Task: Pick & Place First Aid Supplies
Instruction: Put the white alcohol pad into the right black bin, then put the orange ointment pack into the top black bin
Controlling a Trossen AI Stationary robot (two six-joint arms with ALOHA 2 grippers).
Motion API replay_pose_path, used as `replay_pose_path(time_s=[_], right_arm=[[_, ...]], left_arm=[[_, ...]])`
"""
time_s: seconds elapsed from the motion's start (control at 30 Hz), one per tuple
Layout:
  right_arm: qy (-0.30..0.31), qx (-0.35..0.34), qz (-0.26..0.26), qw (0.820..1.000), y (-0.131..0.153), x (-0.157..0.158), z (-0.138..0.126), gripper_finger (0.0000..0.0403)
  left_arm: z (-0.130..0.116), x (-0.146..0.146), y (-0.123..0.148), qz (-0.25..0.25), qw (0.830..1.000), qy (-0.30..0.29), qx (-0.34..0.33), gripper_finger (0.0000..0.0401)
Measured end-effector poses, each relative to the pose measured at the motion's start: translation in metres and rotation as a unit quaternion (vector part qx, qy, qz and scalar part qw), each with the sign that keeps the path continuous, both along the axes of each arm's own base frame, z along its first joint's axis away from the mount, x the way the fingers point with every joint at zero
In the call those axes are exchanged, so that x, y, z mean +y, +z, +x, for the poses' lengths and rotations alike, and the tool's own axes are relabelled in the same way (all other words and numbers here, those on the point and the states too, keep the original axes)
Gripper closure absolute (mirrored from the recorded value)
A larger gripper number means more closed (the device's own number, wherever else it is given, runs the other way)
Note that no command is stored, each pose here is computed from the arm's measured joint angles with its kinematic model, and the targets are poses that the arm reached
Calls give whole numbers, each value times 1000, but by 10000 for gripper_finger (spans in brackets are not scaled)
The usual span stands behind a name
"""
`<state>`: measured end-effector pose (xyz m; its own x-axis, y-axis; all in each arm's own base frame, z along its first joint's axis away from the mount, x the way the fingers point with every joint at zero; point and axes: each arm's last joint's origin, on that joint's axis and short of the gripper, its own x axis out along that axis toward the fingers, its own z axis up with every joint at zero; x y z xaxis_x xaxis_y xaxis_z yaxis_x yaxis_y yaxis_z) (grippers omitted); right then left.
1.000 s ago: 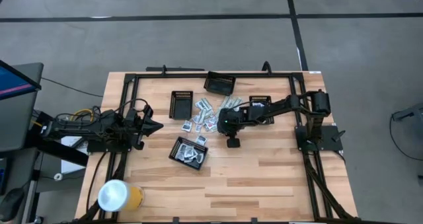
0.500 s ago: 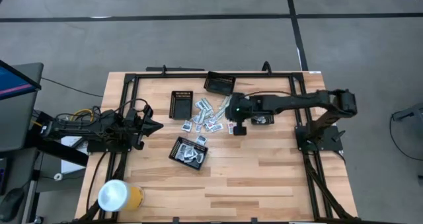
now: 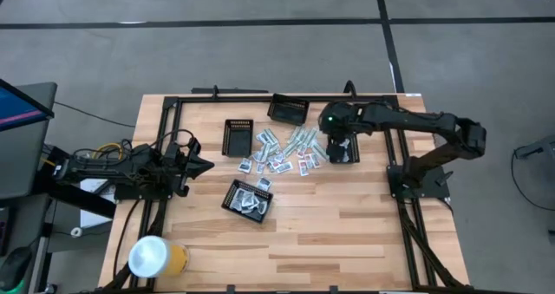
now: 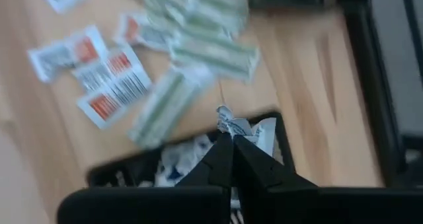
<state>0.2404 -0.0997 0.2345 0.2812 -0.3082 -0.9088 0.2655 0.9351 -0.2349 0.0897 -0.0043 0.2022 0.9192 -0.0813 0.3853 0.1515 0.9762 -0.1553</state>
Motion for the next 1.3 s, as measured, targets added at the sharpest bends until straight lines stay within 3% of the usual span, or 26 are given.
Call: replay_pose_path(time_s=[0.23,0.5,0.87,1.3], right_arm=[[-86,32,36,995,-27,-10,-21,398],[-133,33,51,989,-48,-7,-30,374],[-130,13,47,990,-50,-4,-26,328],[-89,-60,32,994,-45,13,-5,327]], left_arm=[[0,0,0,0,1000,0,0,393],[0,0,0,0,1000,0,0,393],[0,0,0,0,1000,0,0,393],[0,0,0,0,1000,0,0,393]])
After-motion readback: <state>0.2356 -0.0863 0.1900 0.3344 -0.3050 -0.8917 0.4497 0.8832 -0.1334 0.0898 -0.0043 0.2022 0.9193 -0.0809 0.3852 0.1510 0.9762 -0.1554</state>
